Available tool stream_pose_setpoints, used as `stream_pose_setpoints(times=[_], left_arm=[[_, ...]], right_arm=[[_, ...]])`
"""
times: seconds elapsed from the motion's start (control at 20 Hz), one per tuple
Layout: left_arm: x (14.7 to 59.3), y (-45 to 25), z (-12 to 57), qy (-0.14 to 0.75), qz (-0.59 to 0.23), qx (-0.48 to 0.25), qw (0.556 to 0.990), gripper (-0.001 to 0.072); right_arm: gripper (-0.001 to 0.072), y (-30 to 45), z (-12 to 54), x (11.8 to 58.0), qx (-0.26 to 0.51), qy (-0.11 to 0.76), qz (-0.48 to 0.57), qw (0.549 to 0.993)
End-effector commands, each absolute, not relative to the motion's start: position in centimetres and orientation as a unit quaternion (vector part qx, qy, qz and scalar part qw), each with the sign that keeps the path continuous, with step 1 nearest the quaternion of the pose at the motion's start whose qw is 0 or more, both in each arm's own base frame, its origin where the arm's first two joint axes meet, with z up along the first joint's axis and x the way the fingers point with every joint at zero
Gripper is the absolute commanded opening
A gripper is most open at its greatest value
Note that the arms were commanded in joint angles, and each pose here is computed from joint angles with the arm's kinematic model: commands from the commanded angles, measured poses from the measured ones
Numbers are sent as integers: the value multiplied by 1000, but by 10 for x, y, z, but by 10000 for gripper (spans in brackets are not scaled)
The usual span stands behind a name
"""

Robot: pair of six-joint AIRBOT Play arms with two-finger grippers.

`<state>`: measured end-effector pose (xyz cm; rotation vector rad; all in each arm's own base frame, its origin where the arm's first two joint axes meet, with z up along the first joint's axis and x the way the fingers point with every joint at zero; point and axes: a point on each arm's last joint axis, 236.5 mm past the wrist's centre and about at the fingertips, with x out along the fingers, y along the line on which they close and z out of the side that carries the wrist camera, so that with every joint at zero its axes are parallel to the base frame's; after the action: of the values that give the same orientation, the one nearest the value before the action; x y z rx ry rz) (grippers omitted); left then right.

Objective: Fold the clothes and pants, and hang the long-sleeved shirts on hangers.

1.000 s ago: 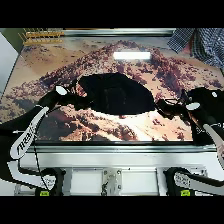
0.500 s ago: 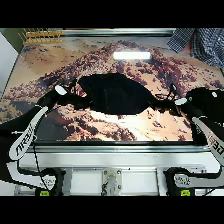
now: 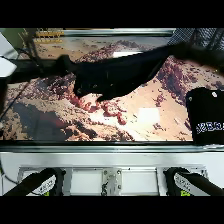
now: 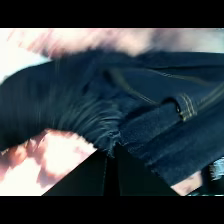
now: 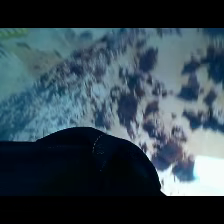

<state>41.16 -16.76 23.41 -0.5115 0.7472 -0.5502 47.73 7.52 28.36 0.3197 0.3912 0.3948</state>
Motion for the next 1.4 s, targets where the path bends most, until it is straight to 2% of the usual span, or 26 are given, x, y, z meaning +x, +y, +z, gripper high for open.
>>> stream_pose_setpoints(times=[0.0,0.1,0.25,0.35,0.45,0.6,0.8,1.0,1.15,1.2,1.25,1.3,1.35], left_arm=[[339,-186,349,250,-332,-197,888,23],[295,-201,380,217,-369,-181,885,23],[237,-216,399,220,-408,-193,865,22],[219,-214,395,242,-394,-207,862,23],[219,-204,373,274,-348,-228,867,23],[246,-182,297,341,-234,-243,877,23],[304,-184,177,428,-148,-251,855,23],[392,-165,96,438,-73,-291,848,24],[438,-133,57,453,-32,-318,832,25],[449,-125,47,462,-30,-326,825,93],[455,-120,39,472,-34,-336,814,336],[459,-117,32,487,-47,-343,802,438],[458,-117,25,502,-69,-337,793,439]], right_arm=[[11,86,415,410,93,79,223,967],[11,90,450,376,76,40,229,970],[11,94,465,336,52,29,229,972],[11,94,463,322,56,42,225,972],[10,96,459,319,65,55,230,969],[10,100,436,348,100,96,234,962],[10,145,341,420,121,228,266,929],[11,168,208,493,90,351,229,903],[11,171,160,513,107,390,216,889],[11,172,154,515,107,396,215,887],[11,172,151,516,107,398,214,886],[11,172,151,515,107,399,214,885],[11,171,150,515,106,400,213,885]])
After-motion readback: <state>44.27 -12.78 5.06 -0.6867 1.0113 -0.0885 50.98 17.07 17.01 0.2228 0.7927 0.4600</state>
